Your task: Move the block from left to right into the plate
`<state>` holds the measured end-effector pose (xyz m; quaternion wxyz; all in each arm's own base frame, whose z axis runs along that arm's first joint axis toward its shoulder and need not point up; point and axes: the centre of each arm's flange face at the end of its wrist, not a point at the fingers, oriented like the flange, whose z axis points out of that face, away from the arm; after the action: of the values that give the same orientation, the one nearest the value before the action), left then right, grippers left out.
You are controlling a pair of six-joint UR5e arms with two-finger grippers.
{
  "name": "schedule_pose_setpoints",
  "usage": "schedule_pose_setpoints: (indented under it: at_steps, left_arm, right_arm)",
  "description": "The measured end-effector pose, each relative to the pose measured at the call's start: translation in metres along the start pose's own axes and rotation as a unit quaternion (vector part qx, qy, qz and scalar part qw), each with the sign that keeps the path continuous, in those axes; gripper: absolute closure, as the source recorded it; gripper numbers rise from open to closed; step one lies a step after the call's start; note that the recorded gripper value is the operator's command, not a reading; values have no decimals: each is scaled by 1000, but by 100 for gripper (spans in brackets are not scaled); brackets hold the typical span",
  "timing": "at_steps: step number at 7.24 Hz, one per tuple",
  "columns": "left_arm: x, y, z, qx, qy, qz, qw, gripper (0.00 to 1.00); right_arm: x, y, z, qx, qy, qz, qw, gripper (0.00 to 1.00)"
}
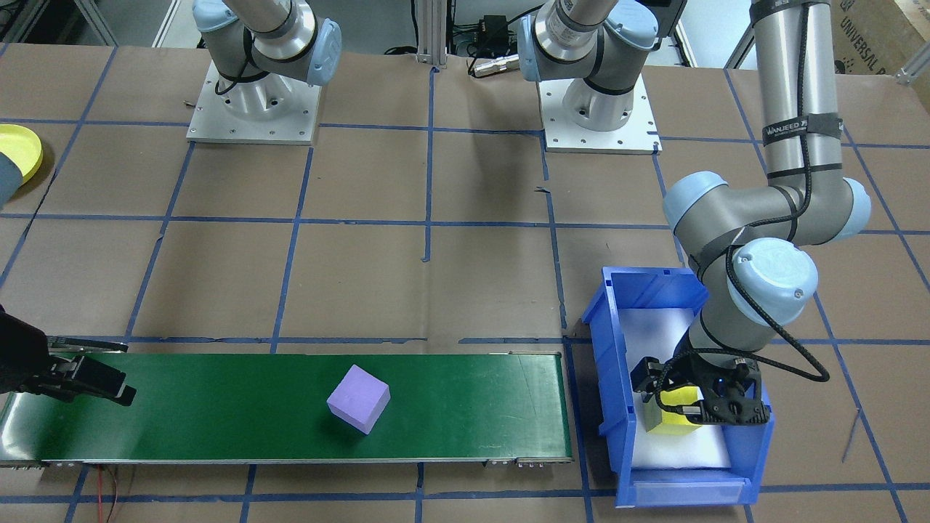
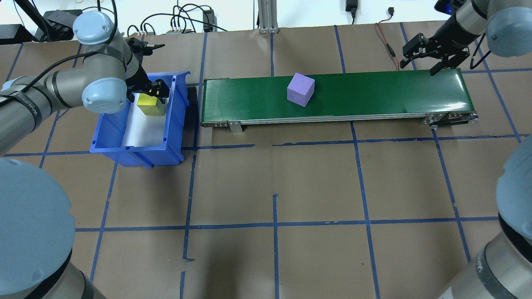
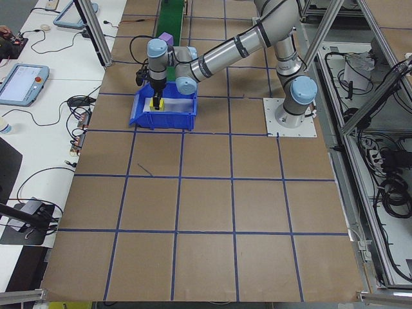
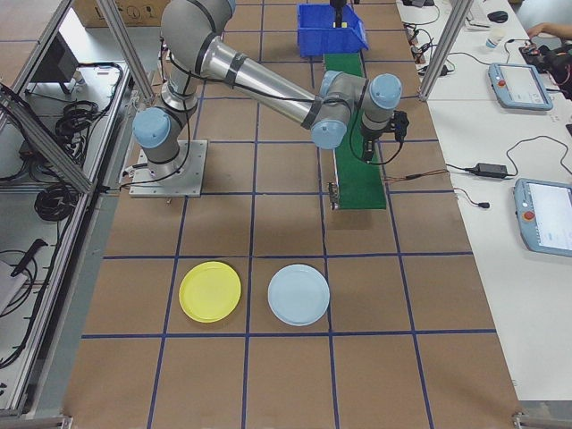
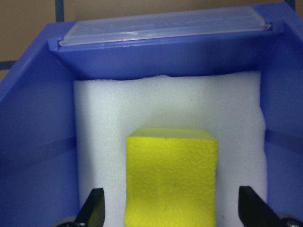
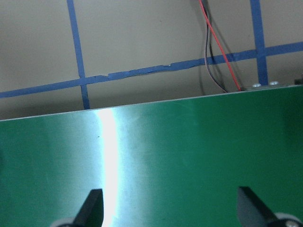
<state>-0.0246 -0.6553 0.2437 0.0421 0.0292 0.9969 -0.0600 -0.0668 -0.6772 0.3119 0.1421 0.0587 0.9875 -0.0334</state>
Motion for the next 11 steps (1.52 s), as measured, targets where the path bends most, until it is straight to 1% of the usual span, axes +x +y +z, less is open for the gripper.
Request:
schedule_pose_setpoints:
  at_steps: [1, 2, 3, 4, 5, 6, 7, 8, 9, 10, 11]
  left_arm:
    - [0, 0, 2, -1, 1, 5, 1000, 74]
    - [0, 0, 2, 0, 2, 14, 1000, 74]
    - [-1, -2, -5, 7, 0, 21, 1000, 74]
    - [-2, -5, -30, 30, -5, 27, 999, 74]
    - [-1, -4, -74, 66, -5, 29, 997, 74]
    - [10, 2, -127, 113, 13, 37, 993, 74]
    - [31, 11, -170, 151, 38, 53, 986, 74]
    - [63, 20, -192, 170, 58, 76, 981, 74]
    - [97, 26, -193, 169, 73, 101, 978, 74]
    - [122, 27, -177, 156, 84, 118, 977, 74]
    - [140, 26, -152, 136, 96, 129, 978, 73]
  right_arm:
    - [0, 3, 2, -1, -7, 2, 1000, 0]
    - [0, 7, 4, -4, -11, 13, 1000, 0]
    - [0, 10, 5, -5, -10, 27, 1000, 0]
    - [0, 11, 2, -3, -5, 42, 999, 0]
    - [0, 11, -1, 0, -3, 54, 999, 0]
    - [-1, 11, -1, 0, -3, 63, 998, 0]
    - [-1, 11, -1, 1, -5, 64, 998, 0]
    - [-1, 11, -1, 1, -6, 62, 998, 0]
    - [-2, 11, -2, 2, -7, 60, 998, 0]
    - [-2, 12, -2, 2, -7, 60, 998, 0]
    - [-2, 12, -2, 2, -7, 61, 998, 0]
